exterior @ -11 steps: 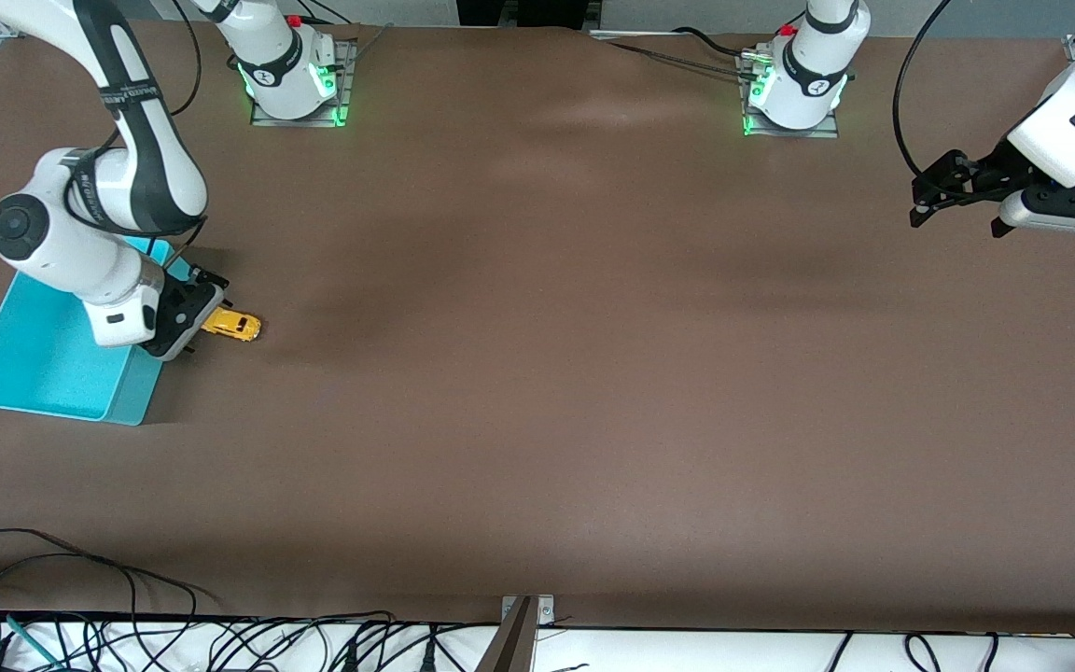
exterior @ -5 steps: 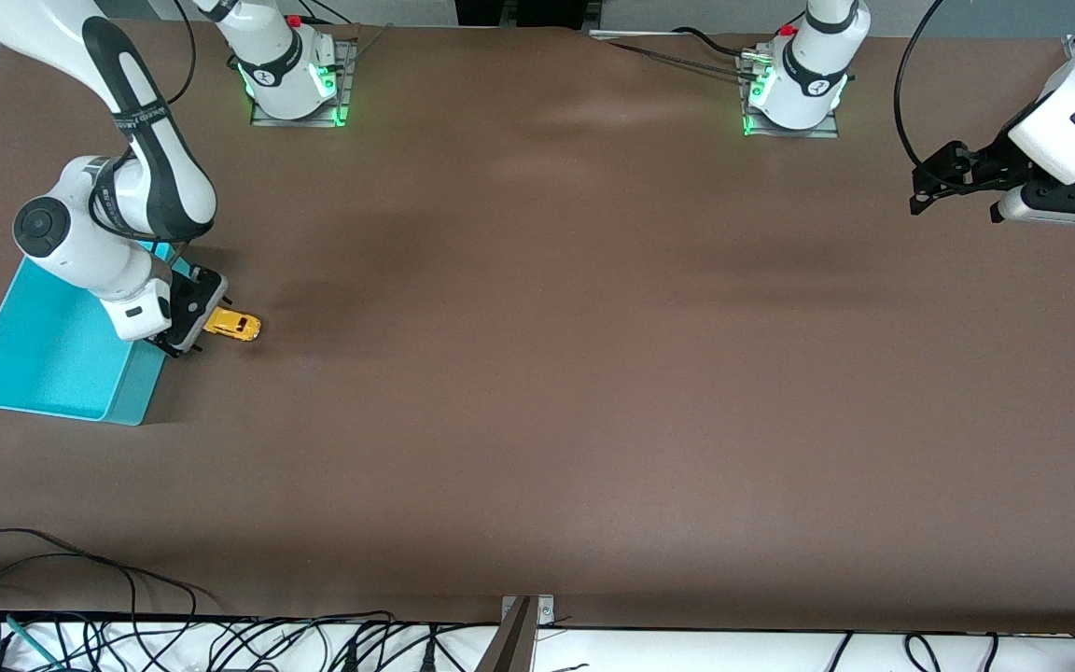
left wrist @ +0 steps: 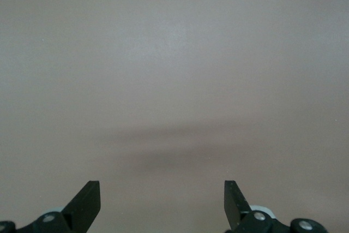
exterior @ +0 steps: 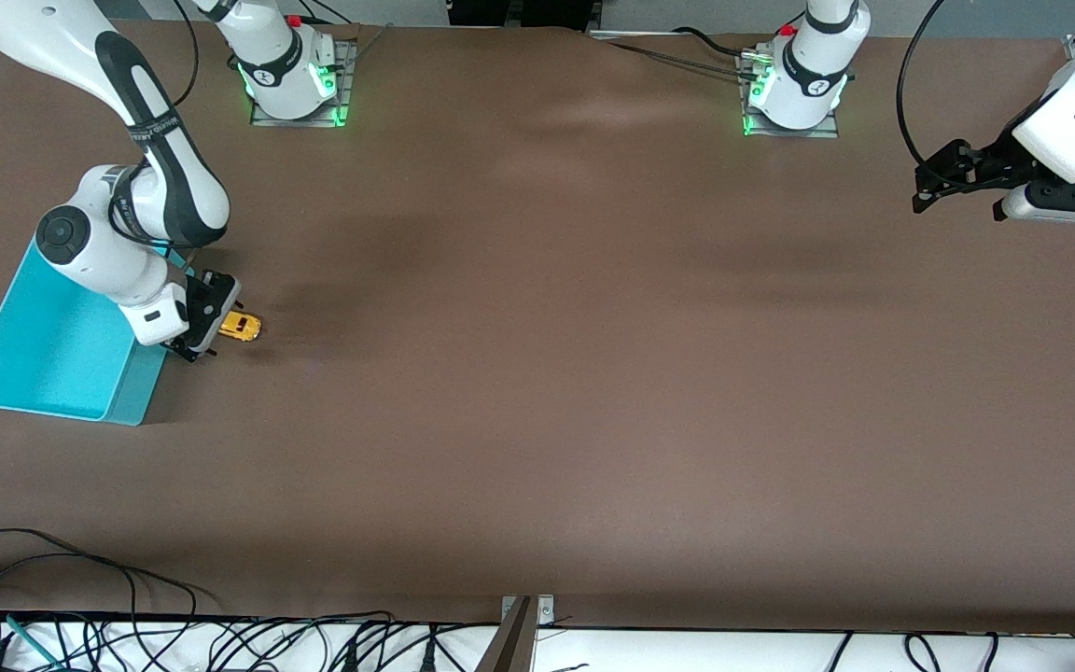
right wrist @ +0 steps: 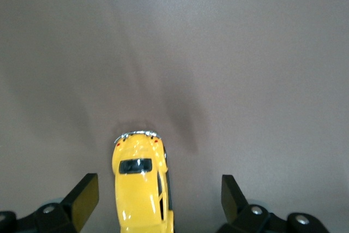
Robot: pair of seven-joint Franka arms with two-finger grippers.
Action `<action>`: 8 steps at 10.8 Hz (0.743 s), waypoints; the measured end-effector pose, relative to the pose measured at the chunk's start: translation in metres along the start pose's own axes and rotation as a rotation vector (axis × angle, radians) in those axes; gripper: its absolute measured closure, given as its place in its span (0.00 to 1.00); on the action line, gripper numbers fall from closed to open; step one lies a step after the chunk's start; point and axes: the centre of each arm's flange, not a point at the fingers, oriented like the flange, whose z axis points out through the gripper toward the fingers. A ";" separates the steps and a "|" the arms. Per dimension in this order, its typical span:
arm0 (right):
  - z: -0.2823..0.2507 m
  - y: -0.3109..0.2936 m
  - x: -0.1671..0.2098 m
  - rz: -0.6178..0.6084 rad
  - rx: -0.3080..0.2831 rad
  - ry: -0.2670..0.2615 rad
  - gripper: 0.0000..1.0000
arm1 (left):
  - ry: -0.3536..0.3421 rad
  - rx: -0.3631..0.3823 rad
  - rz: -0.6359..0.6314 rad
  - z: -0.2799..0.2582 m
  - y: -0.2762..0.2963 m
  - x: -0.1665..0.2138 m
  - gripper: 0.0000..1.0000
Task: Wind up and store yellow beetle car
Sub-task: 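Close the right gripper on the car and lift it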
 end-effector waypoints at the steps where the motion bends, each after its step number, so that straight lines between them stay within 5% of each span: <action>1: 0.007 -0.001 0.000 -0.009 -0.005 0.002 0.00 | 0.008 0.000 0.000 -0.004 0.000 0.000 0.00; 6: 0.018 -0.004 -0.003 -0.042 -0.007 0.003 0.07 | 0.015 0.000 -0.004 -0.008 -0.001 0.000 0.00; 8: 0.015 -0.002 -0.004 -0.066 -0.013 0.004 0.35 | 0.014 0.000 -0.004 -0.008 -0.002 0.000 0.00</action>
